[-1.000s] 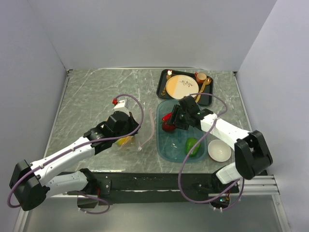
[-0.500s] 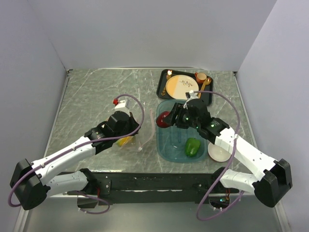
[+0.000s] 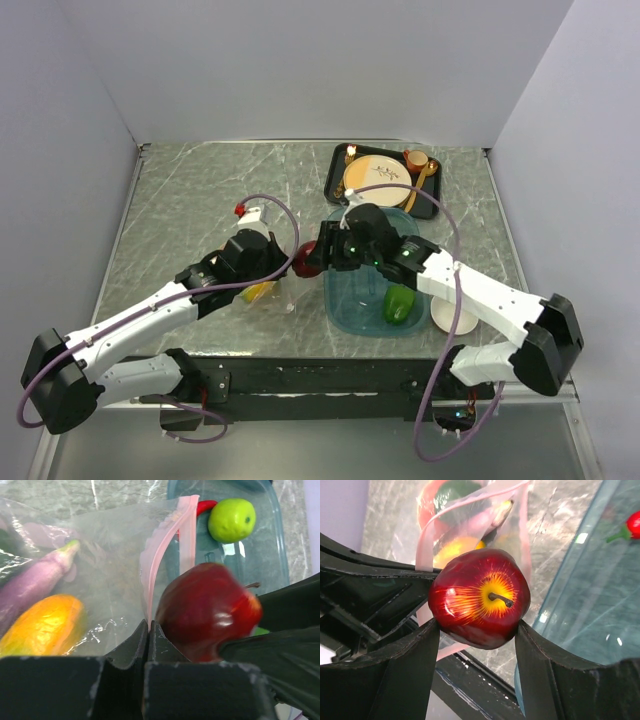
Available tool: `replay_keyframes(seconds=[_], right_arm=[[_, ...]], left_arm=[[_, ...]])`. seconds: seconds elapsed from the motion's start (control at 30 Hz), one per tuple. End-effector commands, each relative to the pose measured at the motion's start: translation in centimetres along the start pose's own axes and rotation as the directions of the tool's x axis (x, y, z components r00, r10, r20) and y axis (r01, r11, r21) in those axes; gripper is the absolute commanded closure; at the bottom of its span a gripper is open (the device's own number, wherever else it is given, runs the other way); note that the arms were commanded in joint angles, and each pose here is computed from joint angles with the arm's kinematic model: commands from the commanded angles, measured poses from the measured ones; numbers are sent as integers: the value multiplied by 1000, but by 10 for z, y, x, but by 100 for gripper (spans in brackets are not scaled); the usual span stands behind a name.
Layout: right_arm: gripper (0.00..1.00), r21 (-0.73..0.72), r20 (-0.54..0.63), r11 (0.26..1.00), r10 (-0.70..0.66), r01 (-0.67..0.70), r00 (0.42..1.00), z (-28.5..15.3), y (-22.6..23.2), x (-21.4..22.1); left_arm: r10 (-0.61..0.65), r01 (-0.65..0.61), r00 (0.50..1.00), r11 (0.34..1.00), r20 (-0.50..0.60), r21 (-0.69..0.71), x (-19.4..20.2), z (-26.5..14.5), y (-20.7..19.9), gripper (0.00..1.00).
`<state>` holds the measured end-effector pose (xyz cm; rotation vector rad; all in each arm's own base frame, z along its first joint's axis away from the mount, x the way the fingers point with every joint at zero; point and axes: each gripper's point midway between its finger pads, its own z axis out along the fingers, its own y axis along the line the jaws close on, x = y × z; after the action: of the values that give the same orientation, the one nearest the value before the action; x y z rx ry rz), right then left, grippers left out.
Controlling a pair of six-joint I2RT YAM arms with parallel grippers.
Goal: Place the food in the zip-top bag and seal the zipper
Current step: Pick up the fake fruit from the bin, then place the fake fruit in the zipper food storage bag.
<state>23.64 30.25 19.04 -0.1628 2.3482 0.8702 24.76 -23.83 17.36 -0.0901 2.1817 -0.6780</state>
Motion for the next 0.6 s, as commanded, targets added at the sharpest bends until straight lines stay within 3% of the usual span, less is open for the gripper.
replay_keyframes(seconds=[0.0,0.13,0.3,0.4,0.57], right_arm=[[66,-2,17,999,-38,38,999,6,15,-12],[52,25,25,998,-52,52,998,8,15,-17],[15,24,66,998,-65,64,996,-4,17,-26],[4,56,99,997,-63,58,993,-10,12,-33],[2,106,133,993,-63,49,989,-18,2,-38]], left_arm=[[-23,21,998,999,54,51,-21,-10,-17,99],[-22,20,998,999,57,46,-20,-10,-16,99],[-25,21,997,998,67,54,-23,-12,-17,99],[-24,20,997,998,69,56,-24,-13,-18,99],[-34,29,996,998,80,54,-27,-16,-18,99]])
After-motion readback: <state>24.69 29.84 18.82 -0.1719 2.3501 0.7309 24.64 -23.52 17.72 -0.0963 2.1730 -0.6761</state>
